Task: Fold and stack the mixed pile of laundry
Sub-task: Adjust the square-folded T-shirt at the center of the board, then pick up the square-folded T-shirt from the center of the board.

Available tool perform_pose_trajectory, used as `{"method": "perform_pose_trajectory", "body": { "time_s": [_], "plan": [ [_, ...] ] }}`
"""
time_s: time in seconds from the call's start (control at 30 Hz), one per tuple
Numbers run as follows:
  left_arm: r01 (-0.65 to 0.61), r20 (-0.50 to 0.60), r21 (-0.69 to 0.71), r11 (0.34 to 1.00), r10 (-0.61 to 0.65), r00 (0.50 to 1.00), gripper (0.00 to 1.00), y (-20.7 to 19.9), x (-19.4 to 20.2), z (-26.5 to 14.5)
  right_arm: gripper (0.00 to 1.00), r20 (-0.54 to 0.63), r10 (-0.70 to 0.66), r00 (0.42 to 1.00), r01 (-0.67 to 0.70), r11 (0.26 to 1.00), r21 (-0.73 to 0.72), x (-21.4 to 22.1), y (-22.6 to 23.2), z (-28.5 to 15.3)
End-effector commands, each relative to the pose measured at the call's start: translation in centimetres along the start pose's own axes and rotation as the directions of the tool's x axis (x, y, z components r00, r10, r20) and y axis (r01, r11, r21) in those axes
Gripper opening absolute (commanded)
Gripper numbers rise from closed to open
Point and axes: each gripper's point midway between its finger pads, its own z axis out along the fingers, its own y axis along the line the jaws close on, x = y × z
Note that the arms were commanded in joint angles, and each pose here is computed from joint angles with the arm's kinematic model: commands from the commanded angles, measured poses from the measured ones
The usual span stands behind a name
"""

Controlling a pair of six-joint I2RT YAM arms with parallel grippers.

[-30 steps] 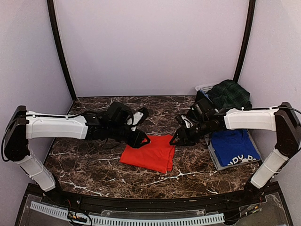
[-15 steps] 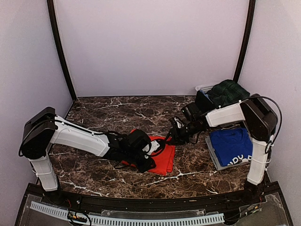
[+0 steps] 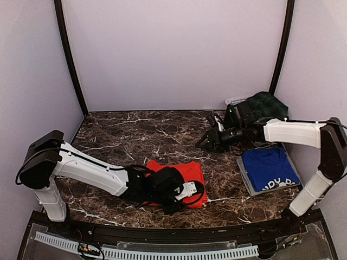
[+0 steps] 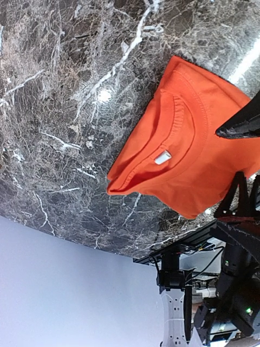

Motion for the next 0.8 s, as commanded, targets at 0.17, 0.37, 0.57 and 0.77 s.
{"method": "perform_pose_trajectory", "body": {
  "time_s": [0.17, 0.37, 0.57, 0.77],
  "plan": [
    [-0.191, 0.076, -0.070, 0.979, 0.196, 0.978, 0.50, -1.1, -4.5, -1.0, 0.46, -0.062, 0.165, 0.984, -0.162, 0.985, 0.055, 6.8, -3.6, -1.1],
    [-0.204, 0.096, -0.067, 0.977, 0.210, 0.973, 0.46, -1.9, -5.0, 0.2, 0.50, -0.080, 0.225, 0.971, -0.220, 0.973, 0.072, 9.1, -4.7, -1.4],
    [-0.228, 0.044, -0.048, 0.972, 0.230, 0.972, 0.37, -2.4, -3.5, 3.0, 0.54, -0.088, 0.287, 0.954, -0.283, 0.957, 0.060, 10.7, -5.2, -1.4],
    [-0.222, 0.026, -0.054, 0.974, 0.223, 0.974, 0.25, -2.3, -2.9, 4.1, 0.55, -0.101, 0.337, 0.936, -0.334, 0.941, 0.046, 12.0, -5.7, -1.1]
  ]
}}
